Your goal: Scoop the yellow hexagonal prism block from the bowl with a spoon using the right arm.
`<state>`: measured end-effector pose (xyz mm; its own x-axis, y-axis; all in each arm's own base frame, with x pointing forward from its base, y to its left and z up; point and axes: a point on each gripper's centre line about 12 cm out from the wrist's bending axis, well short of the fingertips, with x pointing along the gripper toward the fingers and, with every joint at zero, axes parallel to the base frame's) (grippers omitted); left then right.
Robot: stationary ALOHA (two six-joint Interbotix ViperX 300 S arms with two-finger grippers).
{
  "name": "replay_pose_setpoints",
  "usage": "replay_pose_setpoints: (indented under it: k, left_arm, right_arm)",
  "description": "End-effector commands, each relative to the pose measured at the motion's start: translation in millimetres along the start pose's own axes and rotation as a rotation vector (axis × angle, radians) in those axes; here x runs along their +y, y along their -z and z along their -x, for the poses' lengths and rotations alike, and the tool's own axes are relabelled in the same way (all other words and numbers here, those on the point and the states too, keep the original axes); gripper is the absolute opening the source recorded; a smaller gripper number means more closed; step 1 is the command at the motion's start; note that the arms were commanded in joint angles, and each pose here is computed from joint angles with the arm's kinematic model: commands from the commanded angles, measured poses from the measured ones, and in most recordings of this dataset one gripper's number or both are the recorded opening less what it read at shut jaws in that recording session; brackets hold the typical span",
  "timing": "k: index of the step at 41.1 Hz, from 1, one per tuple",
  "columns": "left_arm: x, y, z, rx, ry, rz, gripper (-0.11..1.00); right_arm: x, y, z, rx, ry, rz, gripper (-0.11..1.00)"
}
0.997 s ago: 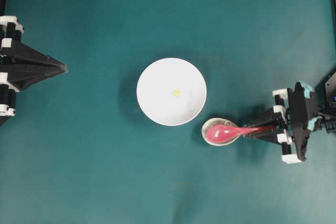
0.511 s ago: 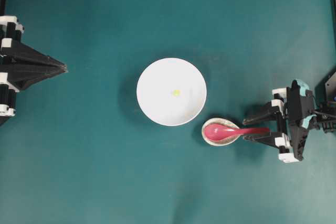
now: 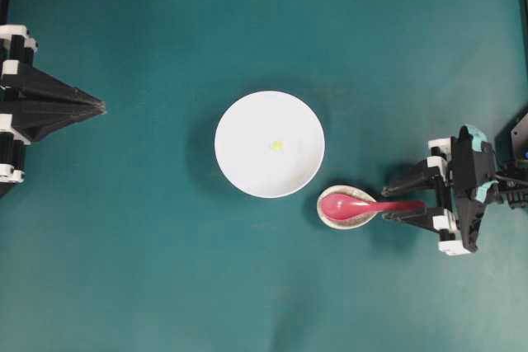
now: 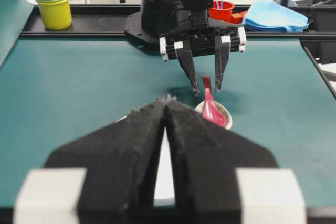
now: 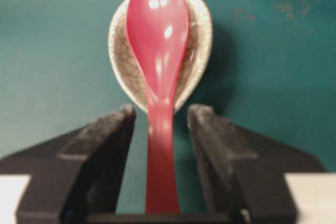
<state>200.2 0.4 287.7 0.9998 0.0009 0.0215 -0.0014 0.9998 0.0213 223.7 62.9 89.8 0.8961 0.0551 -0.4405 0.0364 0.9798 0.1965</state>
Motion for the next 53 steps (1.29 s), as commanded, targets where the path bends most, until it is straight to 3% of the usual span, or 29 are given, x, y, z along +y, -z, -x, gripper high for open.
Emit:
replay_pose_setpoints:
  k: [1, 14, 53]
  left_arm:
    - [0, -7, -3, -0.015, 0.000, -0.003, 0.06]
    - [0, -7, -3, -0.015, 0.000, -0.003, 0.06]
    - [0, -6, -2, -0.014, 0.000, -0.003, 0.06]
  right_arm:
    - [3, -2, -1, -0.032, -0.008, 0.009, 0.52]
    - [0, 7, -6, -0.053, 0.003, 0.042, 0.52]
    - [0, 14, -3, -0.032, 0.000, 0.061, 0.51]
